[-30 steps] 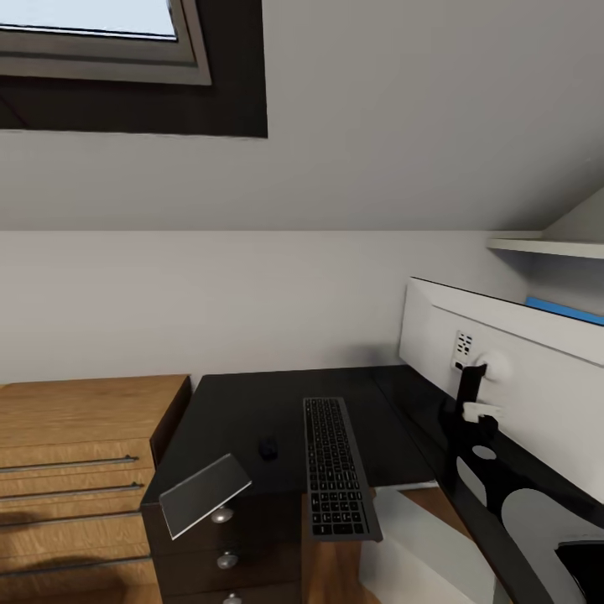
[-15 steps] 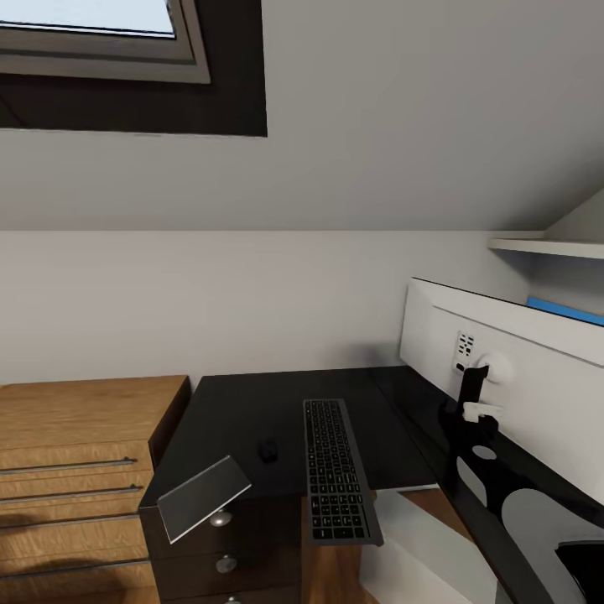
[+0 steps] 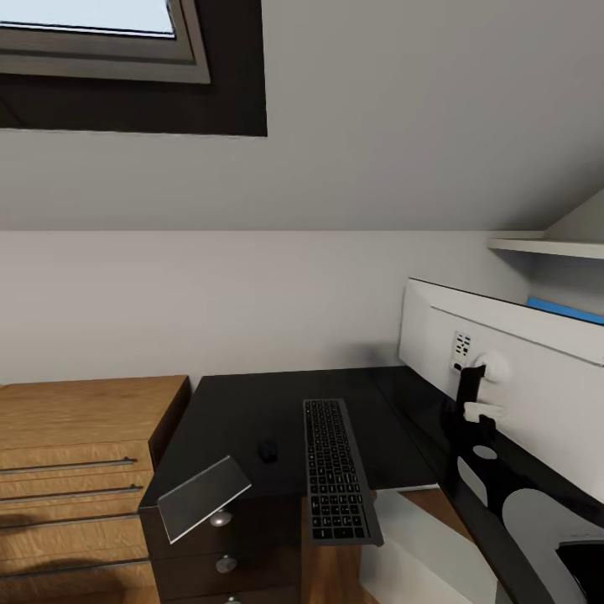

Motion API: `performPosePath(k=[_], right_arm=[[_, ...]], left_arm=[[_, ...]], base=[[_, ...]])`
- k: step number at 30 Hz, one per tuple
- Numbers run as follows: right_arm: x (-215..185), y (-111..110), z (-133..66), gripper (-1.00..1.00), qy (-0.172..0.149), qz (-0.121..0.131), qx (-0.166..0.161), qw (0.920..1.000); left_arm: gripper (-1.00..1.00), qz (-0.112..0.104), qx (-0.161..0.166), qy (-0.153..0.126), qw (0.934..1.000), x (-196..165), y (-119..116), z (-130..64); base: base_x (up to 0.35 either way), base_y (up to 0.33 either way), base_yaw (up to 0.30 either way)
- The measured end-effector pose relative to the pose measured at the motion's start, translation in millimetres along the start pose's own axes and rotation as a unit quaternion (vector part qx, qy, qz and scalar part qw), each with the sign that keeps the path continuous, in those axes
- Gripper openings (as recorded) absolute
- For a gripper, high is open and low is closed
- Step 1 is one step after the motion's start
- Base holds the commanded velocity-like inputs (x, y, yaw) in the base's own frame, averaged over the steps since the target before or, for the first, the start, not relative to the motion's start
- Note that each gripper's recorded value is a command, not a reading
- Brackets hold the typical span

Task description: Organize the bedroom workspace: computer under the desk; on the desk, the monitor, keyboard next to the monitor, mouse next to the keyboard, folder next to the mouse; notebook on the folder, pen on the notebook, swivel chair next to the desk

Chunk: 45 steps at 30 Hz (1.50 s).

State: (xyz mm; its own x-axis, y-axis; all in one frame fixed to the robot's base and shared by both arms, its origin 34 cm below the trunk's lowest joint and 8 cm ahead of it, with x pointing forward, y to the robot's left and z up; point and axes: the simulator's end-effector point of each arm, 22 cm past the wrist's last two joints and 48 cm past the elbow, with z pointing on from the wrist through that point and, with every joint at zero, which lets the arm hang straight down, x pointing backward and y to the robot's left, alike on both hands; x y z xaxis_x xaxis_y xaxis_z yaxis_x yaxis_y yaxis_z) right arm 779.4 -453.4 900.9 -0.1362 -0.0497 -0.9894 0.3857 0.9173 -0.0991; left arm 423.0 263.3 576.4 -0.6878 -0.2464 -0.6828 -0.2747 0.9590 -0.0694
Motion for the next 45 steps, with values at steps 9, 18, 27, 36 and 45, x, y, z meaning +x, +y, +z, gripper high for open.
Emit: performPosePath(k=[9, 18, 27, 36, 45], right_arm=[[-0.1, -0.7, 0.1, -1.0, 0.0, 0.002, 0.001, 1.0], [-0.3, 0.7, 0.1, -1.0, -0.001, -0.001, -0.001, 1.0], [-0.3, 0.3, 0.2, -1.0, 0.0, 0.001, -0.002, 1.0], [-0.3, 0.5, 0.1, -1.0, -0.001, 0.001, -0.002, 1.0], [-0.3, 0.9, 0.2, -1.0, 0.0, 0.001, -0.003, 1.0]], left_arm=[[1.0, 0.0, 0.0, 0.0, 1.0, 0.1, -0.2, 0.0], [1.0, 0.0, 0.001, 0.0, 1.0, -0.1, -0.1, 0.0], [1.0, 0.001, 0.001, 0.0, 1.0, -0.2, -0.4, 0.0], [1.0, 0.001, 0.002, -0.001, 1.0, -0.5, -0.5, 0.1], [1.0, 0.001, 0.002, -0.001, 1.0, -0.5, -0.4, 0.1]], base=[[0.0, 0.0, 0.0], [0.0, 0.0, 0.0], [0.0, 0.0, 0.0], [0.0, 0.0, 0.0], [0.0, 0.0, 0.0]])
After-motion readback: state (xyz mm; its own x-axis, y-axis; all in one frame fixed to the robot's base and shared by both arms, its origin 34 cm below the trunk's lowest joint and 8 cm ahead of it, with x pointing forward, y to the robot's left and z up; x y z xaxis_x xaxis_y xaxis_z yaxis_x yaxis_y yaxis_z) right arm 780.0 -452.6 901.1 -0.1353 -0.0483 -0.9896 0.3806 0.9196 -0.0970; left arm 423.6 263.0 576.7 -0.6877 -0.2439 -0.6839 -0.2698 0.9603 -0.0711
